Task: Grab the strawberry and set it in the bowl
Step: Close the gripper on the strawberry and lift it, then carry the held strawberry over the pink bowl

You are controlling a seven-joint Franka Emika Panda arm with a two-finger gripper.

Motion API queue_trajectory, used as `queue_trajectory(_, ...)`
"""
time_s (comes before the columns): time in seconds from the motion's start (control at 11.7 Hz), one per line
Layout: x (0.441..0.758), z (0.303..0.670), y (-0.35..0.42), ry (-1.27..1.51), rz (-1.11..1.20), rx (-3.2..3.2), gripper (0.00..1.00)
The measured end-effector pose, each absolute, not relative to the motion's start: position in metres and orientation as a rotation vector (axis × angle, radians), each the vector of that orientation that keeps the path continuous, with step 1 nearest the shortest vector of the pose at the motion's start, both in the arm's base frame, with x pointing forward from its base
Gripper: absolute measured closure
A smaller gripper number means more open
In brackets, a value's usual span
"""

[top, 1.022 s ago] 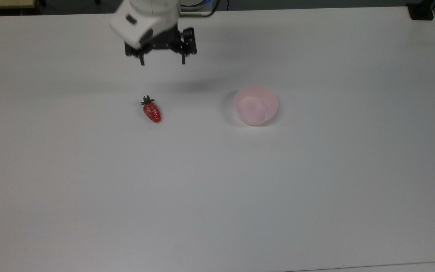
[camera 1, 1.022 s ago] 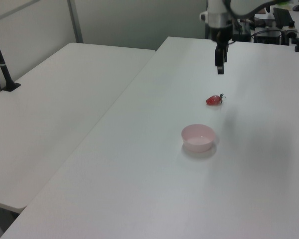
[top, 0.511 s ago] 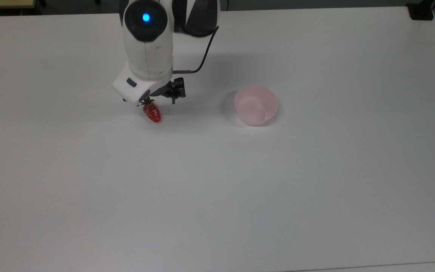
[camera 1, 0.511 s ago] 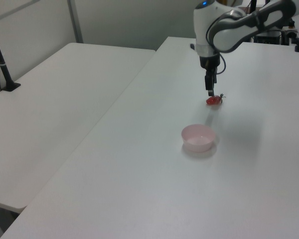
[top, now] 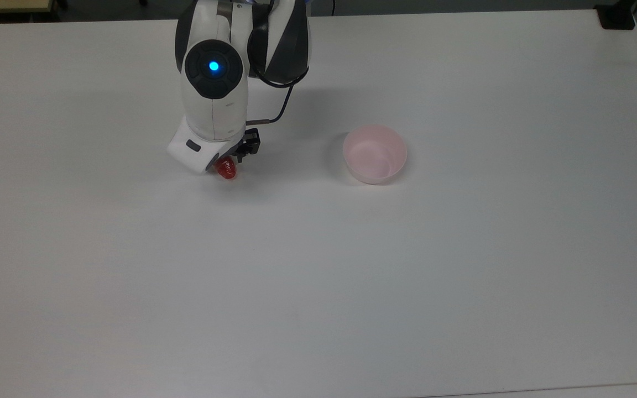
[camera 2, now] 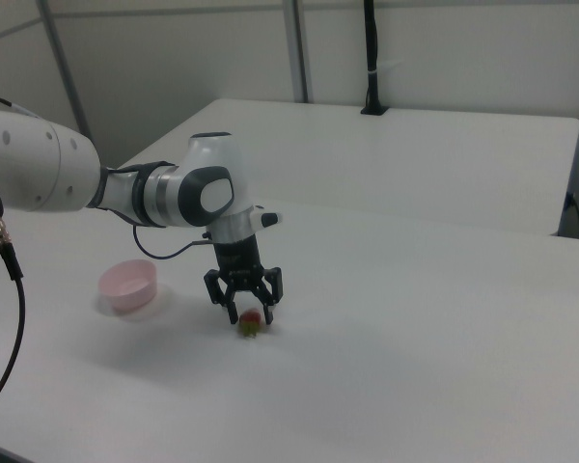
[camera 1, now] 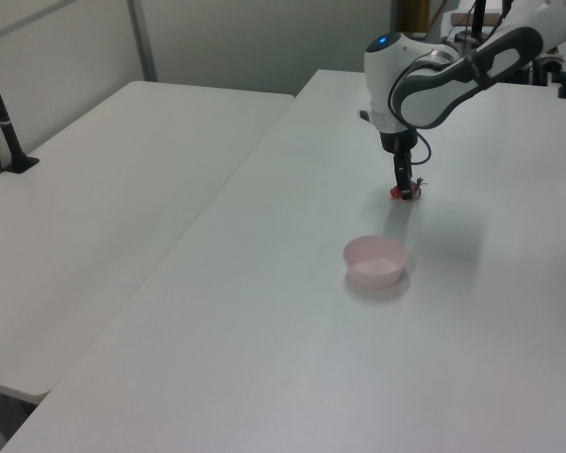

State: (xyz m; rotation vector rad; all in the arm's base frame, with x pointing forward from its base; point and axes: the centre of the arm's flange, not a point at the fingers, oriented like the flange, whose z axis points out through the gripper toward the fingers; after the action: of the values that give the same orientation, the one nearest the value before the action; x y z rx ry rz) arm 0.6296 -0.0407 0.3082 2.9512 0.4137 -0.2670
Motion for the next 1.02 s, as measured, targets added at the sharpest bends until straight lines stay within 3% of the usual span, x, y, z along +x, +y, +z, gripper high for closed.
queue_trajectory(0.17, 0.628, 0.305, -0.041, 0.433, -0.279, 2.95, 0.54)
queue_trajectory(0.26, 0.628, 0.306, -0.04, 0.436, -0.278, 2.949, 0.57)
queue_trajectory(0.6, 0.63, 0.313, -0.039, 0.438, -0.258, 2.949, 0.58)
queue_trajectory(0.85, 0.628, 0.38, -0.016, 0.434, -0.132, 2.989, 0.58)
queue_trajectory(1.02, 0.613, 0.42, 0.051, 0.508, -0.11, 3.045, 0.58)
